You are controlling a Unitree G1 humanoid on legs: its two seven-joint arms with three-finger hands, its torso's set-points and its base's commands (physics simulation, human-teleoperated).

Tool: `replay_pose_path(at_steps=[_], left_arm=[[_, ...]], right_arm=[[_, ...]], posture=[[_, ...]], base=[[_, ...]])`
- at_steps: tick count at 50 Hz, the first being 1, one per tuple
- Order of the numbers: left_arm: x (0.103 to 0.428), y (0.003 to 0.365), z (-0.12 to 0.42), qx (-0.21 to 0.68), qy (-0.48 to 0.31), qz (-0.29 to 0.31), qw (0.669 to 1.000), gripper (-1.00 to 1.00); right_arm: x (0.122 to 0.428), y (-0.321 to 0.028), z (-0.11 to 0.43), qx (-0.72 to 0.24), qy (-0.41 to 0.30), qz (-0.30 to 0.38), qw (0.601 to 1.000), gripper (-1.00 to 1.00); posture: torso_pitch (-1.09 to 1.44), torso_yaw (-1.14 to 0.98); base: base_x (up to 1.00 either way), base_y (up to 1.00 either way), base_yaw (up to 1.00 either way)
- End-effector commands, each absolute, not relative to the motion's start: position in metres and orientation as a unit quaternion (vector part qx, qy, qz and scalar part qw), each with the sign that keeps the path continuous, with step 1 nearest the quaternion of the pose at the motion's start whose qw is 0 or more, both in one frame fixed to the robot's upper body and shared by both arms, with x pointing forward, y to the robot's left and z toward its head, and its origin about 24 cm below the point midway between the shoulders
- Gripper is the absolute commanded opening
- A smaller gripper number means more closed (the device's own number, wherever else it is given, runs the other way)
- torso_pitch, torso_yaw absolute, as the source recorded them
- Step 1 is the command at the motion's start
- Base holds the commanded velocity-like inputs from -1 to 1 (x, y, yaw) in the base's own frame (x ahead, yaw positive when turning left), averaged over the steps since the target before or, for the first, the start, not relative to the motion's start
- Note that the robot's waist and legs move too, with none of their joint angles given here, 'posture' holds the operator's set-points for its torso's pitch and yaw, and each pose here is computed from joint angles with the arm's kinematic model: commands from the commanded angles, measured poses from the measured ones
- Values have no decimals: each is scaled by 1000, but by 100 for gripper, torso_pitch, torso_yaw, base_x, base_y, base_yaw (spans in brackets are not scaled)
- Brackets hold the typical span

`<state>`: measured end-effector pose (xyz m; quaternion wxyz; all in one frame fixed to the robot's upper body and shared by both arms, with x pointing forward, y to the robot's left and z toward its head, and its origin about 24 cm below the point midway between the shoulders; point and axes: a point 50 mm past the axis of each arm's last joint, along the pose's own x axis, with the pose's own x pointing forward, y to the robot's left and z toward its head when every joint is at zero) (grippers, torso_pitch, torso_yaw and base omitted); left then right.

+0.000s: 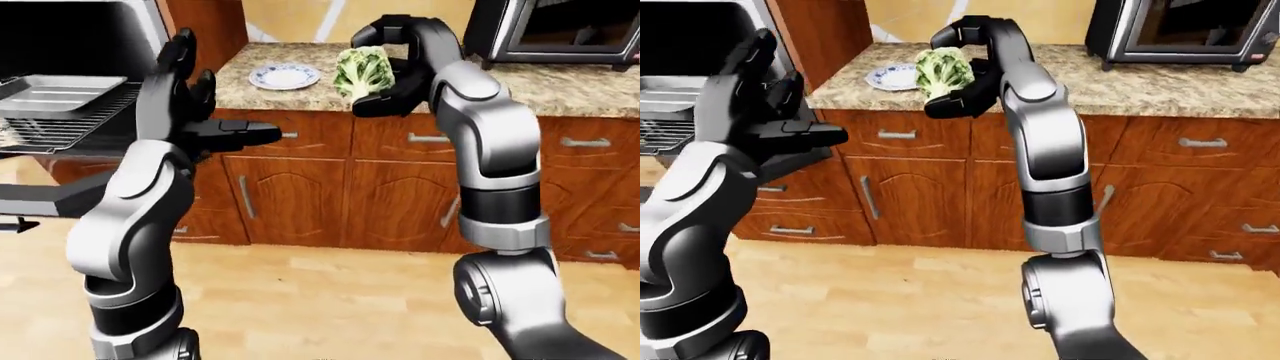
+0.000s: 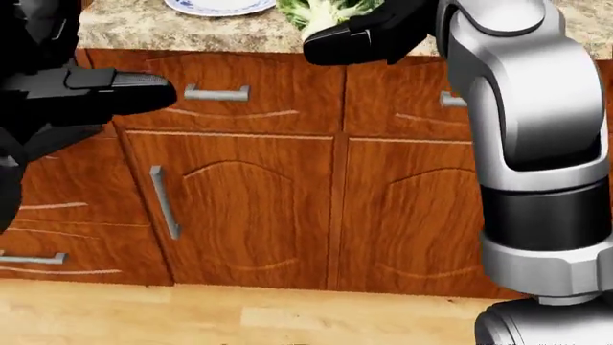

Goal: Place the broccoli on the rack of the oven.

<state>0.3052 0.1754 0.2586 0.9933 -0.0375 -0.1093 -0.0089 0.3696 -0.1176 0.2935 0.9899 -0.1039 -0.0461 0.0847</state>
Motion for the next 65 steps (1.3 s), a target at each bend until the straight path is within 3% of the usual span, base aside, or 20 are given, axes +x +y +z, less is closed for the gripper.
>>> replay_pose_path(at_steps=[1, 20, 65], left_arm=[[301, 180, 275, -37, -150, -1, 988, 100], [295, 187, 290, -27, -179, 30, 983, 100], [297, 186, 285, -25, -170, 27, 985, 100]], right_arm=[[363, -112, 316, -107, -95, 91, 986, -100], [364, -110, 320, -112, -97, 96, 984, -100], [363, -110, 318, -115, -94, 97, 984, -100]], posture=[[0, 0], [0, 0], [0, 0]], base=[[0, 0, 100], [0, 0, 100], [0, 0, 100]])
